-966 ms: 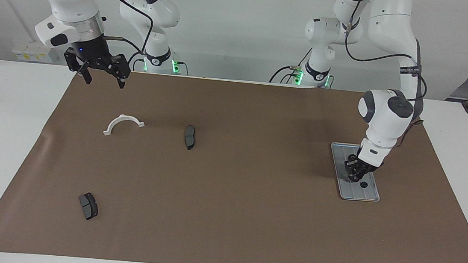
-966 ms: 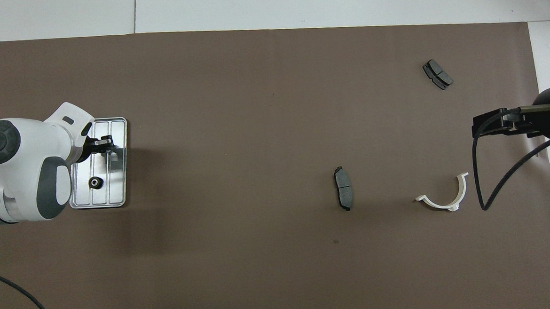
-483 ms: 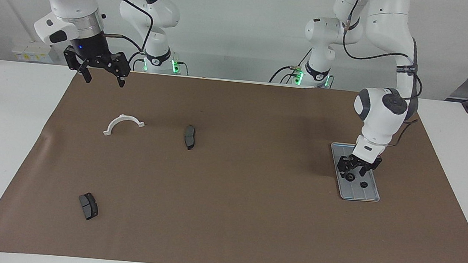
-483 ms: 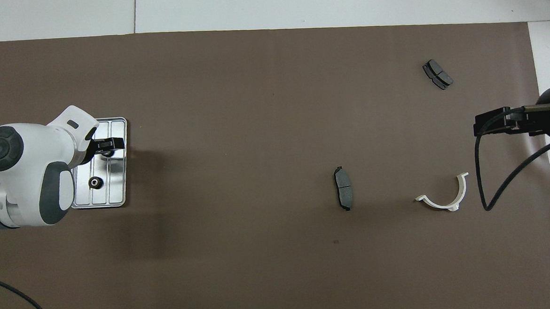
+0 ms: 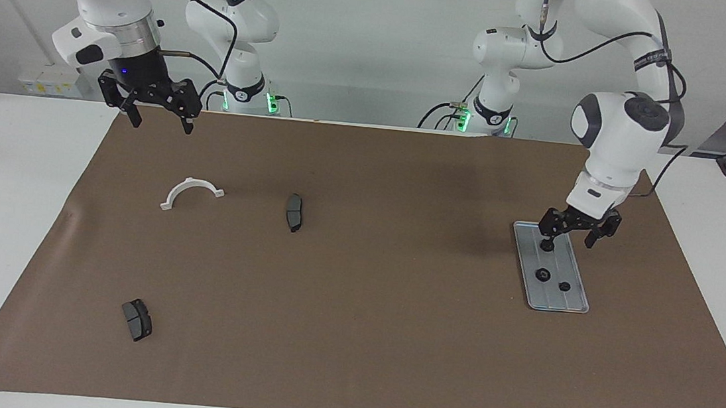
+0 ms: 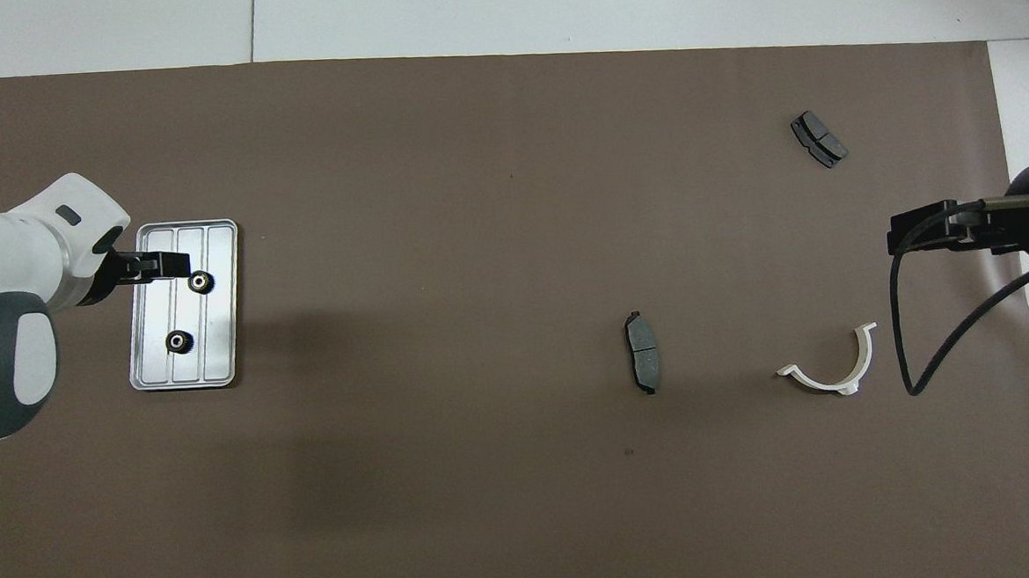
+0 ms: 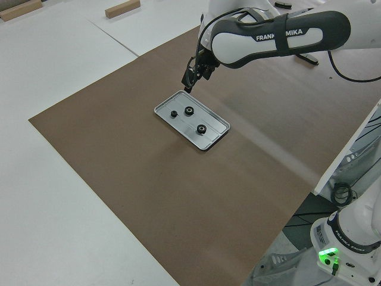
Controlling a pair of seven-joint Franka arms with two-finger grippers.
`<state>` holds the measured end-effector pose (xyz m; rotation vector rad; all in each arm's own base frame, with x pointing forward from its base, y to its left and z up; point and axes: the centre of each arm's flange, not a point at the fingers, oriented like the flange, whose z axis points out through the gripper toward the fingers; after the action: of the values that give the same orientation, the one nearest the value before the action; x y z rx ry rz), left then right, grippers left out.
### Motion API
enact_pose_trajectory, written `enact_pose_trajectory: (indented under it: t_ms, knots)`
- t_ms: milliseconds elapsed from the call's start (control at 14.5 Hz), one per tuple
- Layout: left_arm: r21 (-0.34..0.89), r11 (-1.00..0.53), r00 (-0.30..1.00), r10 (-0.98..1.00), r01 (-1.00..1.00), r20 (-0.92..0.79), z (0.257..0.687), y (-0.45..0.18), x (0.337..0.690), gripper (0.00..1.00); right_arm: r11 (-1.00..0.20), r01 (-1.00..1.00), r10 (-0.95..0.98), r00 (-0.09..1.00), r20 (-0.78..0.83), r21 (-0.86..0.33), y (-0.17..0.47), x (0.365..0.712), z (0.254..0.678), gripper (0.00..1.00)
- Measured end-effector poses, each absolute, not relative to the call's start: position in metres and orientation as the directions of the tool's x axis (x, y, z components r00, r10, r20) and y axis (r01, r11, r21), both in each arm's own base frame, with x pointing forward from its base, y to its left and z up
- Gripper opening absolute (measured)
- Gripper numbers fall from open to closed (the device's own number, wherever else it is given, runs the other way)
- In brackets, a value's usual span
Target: Pick bearing gear from pile to tray
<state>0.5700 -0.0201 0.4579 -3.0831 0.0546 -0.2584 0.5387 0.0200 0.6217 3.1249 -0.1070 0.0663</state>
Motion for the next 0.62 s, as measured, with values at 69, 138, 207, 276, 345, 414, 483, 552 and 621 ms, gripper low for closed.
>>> enact_pose_trajectory:
  t_ms: [69, 138, 207, 276, 345, 414, 483, 552, 621]
  knots:
    - [-0.052, -0.998, 0.987, -0.038, -0.03, 0.159, 0.485, -0.02, 0.569, 1.0, -0.998, -0.069, -0.068, 0.997, 0.043, 0.013, 0.02, 0.539, 0.622, 1.0]
    - [-0.051, -0.998, 0.988, -0.037, -0.029, 0.152, 0.51, -0.022, 0.569, 1.0, -0.998, -0.069, -0.068, 0.997, 0.043, 0.013, 0.02, 0.539, 0.622, 1.0]
    - [-0.043, -0.999, 0.988, -0.034, -0.028, 0.151, 0.532, -0.025, 0.569, 1.0, -0.998, -0.068, -0.068, 0.997, 0.043, 0.013, 0.02, 0.539, 0.622, 1.0]
    - [-0.027, -0.999, 0.987, -0.029, -0.025, 0.156, 0.554, -0.028, 0.571, 1.0, -0.998, -0.068, -0.068, 0.997, 0.043, 0.012, 0.02, 0.539, 0.622, 1.0]
    - [-0.014, -1.0, 0.987, -0.027, -0.025, 0.159, 0.576, -0.031, 0.571, 1.0, -0.998, -0.068, -0.068, 0.997, 0.043, 0.012, 0.02, 0.539, 0.622, 1.0]
    - [-0.008, -1.0, 0.988, -0.03, -0.03, 0.151, 0.596, -0.032, 0.572, 1.0, -0.998, -0.068, -0.068, 0.997, 0.043, 0.012, 0.02, 0.539, 0.622, 1.0]
    - [-0.007, -0.999, 0.989, -0.035, -0.035, 0.142, 0.611, -0.032, 0.574, 1.0, -0.998, -0.068, -0.068, 0.997, 0.043, 0.012, 0.02, 0.539, 0.622, 1.0]
    - [-0.007, -0.999, 0.99, -0.038, -0.038, 0.132, 0.624, -0.032, 0.576, 1.0, -0.998, -0.068, -0.068, 0.997, 0.043, 0.012, 0.02, 0.538, 0.622, 1.0]
    - [-0.005, -0.999, 0.991, -0.04, -0.039, 0.125, 0.632, -0.032, 0.578, 1.0, -0.998, -0.068, -0.068, 0.997, 0.043, 0.012, 0.02, 0.538, 0.622, 1.0]
